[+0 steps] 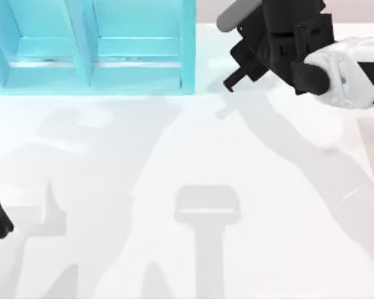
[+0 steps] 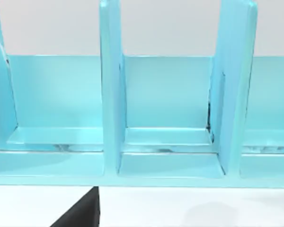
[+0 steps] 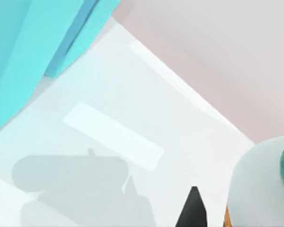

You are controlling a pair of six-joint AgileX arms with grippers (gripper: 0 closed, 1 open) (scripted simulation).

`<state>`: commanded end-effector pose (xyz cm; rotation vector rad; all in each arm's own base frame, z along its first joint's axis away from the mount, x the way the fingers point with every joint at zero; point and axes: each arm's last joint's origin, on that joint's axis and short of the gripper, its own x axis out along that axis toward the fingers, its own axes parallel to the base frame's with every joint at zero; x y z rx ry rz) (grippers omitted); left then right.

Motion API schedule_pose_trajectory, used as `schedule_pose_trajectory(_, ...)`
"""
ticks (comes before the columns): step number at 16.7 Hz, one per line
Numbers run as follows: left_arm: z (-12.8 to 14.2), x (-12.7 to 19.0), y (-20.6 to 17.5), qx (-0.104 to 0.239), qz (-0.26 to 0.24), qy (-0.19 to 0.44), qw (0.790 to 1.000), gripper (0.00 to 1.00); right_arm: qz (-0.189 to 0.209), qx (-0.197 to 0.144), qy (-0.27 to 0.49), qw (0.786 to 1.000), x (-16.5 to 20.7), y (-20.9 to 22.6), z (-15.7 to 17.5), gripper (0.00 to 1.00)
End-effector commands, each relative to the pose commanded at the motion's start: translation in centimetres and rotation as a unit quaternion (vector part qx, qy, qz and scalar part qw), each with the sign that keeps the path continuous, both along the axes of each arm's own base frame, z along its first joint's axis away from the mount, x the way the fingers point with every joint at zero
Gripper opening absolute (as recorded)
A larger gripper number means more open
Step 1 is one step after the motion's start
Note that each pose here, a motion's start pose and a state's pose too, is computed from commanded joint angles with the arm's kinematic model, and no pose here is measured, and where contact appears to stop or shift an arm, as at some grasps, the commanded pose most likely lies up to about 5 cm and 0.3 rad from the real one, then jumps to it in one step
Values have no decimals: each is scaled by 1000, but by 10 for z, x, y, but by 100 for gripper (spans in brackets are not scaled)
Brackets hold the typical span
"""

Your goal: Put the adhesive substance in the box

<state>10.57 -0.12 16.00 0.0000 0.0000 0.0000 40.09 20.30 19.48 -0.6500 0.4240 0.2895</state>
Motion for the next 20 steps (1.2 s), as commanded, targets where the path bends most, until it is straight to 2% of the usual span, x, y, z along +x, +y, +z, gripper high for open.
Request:
schedule_pose_trajectory(2,0,0,0,0,0,0,1000,100,56,-69,48,995,20,-53,11,0)
schedule_pose_trajectory(4,0,0,0,0,0,0,1000,100,119,-120,100,980,29,-112,18,0)
schedule_pose_trajectory(6,0,0,0,0,0,0,1000,100,185,-144,151,960,28,-175,20,0)
schedule_pose_trajectory(8,0,0,0,0,0,0,1000,100,250,-136,190,939,16,-236,17,0)
schedule_pose_trajectory(9,0,0,0,0,0,0,1000,100,280,-120,203,931,6,-265,14,0)
schedule_pose_trajectory(11,0,0,0,0,0,0,1000,100,327,-67,214,918,-21,-319,3,0)
schedule_pose_trajectory(14,0,0,0,0,0,0,1000,100,356,48,188,914,-72,-386,-18,0)
schedule_pose_trajectory(17,0,0,0,0,0,0,1000,100,327,168,128,921,-127,-433,-40,0)
schedule_pose_trajectory(20,0,0,0,0,0,0,1000,100,263,263,63,926,-174,-462,-58,0)
